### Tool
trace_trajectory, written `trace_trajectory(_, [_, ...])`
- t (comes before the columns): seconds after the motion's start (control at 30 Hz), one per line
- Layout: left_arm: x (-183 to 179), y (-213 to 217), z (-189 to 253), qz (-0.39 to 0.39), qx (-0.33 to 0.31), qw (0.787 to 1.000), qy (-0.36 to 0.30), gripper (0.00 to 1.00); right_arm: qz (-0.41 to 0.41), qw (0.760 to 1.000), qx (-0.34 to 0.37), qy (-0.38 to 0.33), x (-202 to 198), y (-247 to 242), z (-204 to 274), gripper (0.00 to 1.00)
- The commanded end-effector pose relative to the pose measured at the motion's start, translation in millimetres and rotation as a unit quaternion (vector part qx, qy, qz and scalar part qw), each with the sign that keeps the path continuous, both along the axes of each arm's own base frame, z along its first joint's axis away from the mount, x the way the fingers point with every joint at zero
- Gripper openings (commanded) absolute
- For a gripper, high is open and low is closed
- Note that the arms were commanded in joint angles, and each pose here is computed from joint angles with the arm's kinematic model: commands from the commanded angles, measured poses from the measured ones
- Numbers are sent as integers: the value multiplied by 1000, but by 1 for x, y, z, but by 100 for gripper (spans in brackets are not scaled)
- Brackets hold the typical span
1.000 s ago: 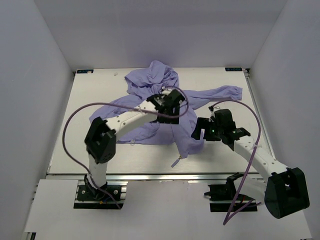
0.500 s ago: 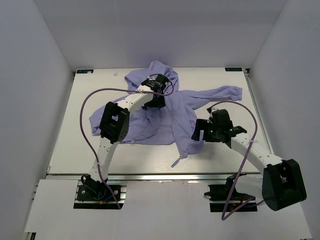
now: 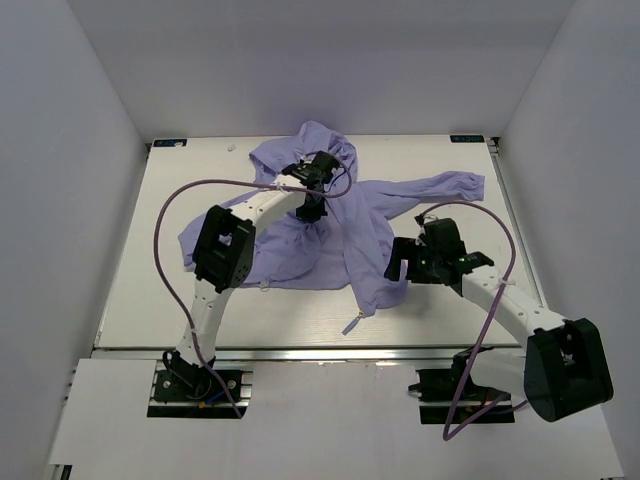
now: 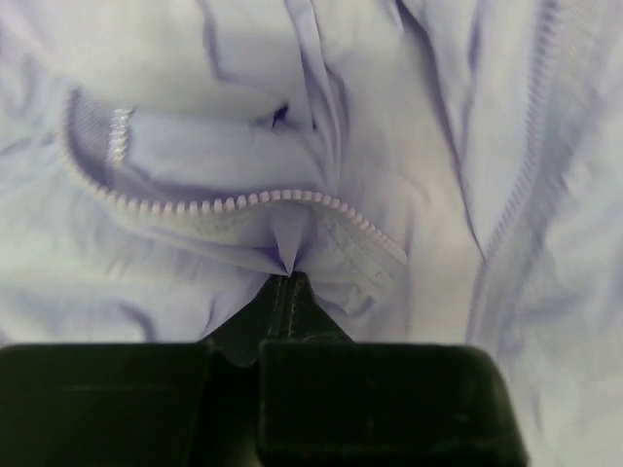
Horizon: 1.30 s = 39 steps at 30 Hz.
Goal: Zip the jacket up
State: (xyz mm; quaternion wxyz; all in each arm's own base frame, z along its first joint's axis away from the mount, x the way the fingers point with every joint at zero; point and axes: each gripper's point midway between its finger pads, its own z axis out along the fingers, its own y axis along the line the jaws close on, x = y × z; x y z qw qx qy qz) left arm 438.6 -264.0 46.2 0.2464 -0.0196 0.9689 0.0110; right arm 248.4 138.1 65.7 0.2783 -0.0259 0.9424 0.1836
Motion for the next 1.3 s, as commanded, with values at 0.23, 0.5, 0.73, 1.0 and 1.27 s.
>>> trace_trajectory(0.23, [-88,-2,117,-139,-133,980,-50,0,11,999,27,-33,6,8,20,89])
trace_trajectory(0.5, [-240,-4,56,-264,-65,958,89,0,26,998,44,-28,-5,13,13,89])
trace_trajectory(0.73, [-292,-5,9,-264,-42,946,184,17,28,999,38,-19,-16,8,3,89])
trace_trajectory(1.0, [-252,-5,63,-215,-24,973,78,98,61,996,29,-50,-22,20,23,89])
trace_trajectory(1.27, [-197,14,91,-123,-31,992,-6,98,112,992,-5,-53,-43,49,27,89])
